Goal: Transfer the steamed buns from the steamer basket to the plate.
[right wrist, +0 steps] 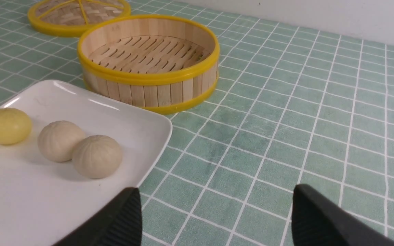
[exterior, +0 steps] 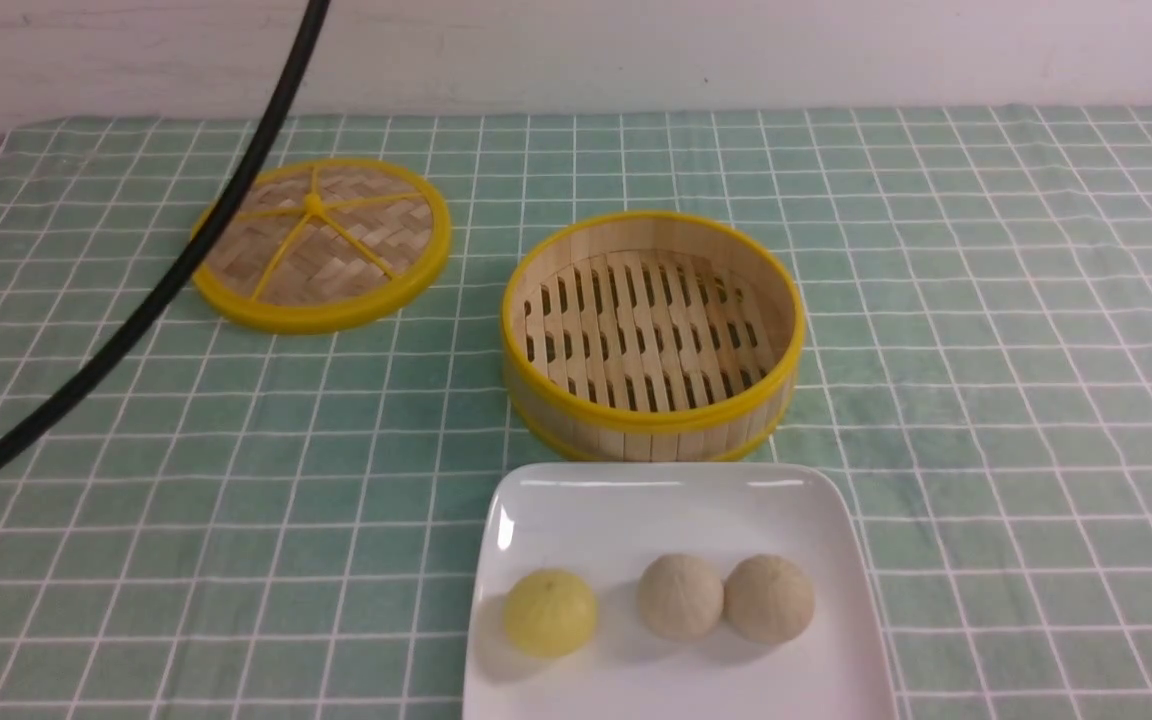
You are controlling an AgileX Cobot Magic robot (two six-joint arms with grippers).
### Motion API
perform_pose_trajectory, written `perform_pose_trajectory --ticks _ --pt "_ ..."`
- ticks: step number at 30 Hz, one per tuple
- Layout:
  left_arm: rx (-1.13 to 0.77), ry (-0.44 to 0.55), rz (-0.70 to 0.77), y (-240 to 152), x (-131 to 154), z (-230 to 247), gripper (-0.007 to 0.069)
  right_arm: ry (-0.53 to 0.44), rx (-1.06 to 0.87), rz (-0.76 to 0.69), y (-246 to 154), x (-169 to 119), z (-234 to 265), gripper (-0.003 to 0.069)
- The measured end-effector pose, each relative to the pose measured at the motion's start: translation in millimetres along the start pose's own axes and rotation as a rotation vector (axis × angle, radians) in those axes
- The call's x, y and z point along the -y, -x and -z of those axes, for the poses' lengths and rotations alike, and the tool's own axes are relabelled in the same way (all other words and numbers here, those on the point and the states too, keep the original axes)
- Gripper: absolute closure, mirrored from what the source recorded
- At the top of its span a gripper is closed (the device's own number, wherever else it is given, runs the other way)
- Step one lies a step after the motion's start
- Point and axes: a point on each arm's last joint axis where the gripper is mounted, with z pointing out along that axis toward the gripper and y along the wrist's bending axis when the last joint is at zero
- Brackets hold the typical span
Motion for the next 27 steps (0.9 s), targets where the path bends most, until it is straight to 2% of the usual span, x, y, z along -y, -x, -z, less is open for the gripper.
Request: perform_pose_trajectory --ticks 6,9,11,12,19,20,22,27 --pt "-0.145 0.032 -0.021 -25 4 -20 0.0277 0.0 0.002 0.0 0 0 0 0.009" --pt "-0.268 0.05 0.019 -68 2 -36 0.0277 0.0 0.002 0.0 0 0 0 0.009" --pt "-0.297 0.048 0.045 -90 -1 -37 0.0277 0.001 0.003 0.0 0 0 0 0.009" --pt "-0.308 0.043 0.086 -113 -5 -33 0.0277 0.001 0.003 0.0 0 0 0 0.009" --pt "-0.169 0.079 0.209 -224 -22 7 0.0277 -0.002 0.004 0.005 0 0 0 0.009" --pt "-0.153 0.081 0.213 -223 -23 9 0.0277 -0.002 0.004 0.005 0 0 0 0.009" --pt "-0.117 0.125 0.26 -251 -26 18 0.0277 -0.002 0.004 0.004 0 0 0 0.009" --pt "-0.067 0.153 0.277 -282 -26 29 0.0277 -0.002 0.005 0.005 0 0 0 0.009"
